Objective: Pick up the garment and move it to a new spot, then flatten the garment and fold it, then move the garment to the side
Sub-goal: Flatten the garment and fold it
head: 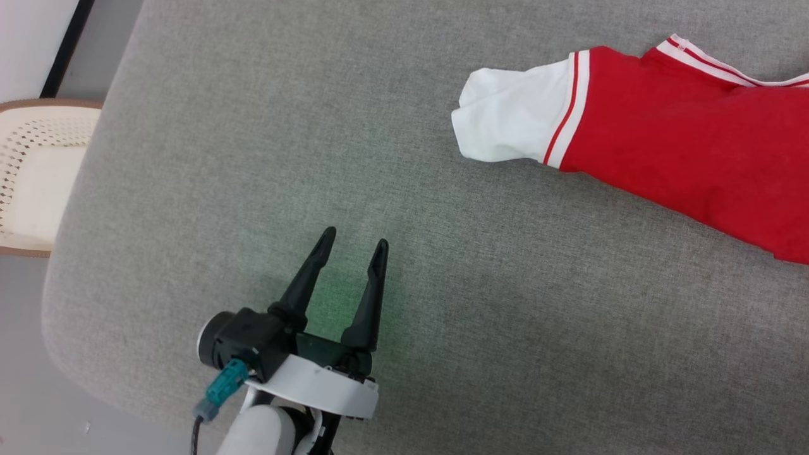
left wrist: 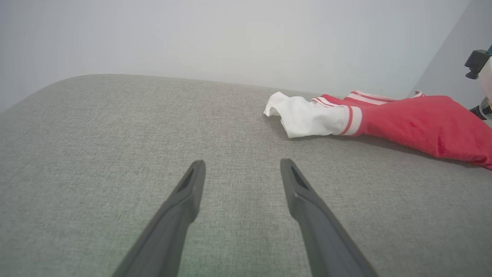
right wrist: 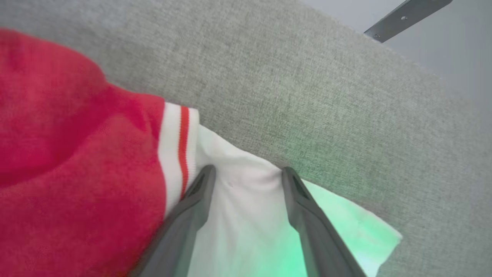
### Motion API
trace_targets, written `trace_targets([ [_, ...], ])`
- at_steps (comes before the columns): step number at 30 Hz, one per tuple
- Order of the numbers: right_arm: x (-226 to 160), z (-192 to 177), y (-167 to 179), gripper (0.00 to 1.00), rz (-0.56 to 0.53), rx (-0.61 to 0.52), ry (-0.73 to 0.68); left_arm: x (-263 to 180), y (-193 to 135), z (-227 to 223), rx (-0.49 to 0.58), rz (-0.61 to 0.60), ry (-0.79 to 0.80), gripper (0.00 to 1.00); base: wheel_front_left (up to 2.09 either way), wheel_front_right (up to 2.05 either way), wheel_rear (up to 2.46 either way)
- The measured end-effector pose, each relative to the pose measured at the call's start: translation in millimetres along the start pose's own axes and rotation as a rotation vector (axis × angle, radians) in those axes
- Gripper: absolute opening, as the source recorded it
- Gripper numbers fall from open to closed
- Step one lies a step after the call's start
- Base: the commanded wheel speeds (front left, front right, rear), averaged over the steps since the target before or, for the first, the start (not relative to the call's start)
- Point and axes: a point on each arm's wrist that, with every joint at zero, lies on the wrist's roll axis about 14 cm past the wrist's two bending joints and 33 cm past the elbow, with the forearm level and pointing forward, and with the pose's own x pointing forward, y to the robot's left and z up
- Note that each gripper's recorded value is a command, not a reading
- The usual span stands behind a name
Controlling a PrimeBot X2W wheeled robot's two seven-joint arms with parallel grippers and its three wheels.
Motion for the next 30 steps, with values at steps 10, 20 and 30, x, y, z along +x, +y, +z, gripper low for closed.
trace_targets([
  [10,-1.3,-0.5,5.7,0.0,0.02,0.021,-0.003,3.2,-0.2,-1.1,0.012,-0.007,-0.002,1.0,0.0,0.0,0.0],
  [20,-8.6,0.1,10.2,0.0,0.033,0.053,-0.05,83.4,-31.6,72.7,0.207,-0.239,-0.142,1.0,0.0,0.0,0.0],
  [30,-8.1,1.5,10.7,0.0,0.046,0.024,-0.059,178.6,-75.3,47.2,0.298,-0.427,0.252,1.0,0.0,0.0,0.0],
])
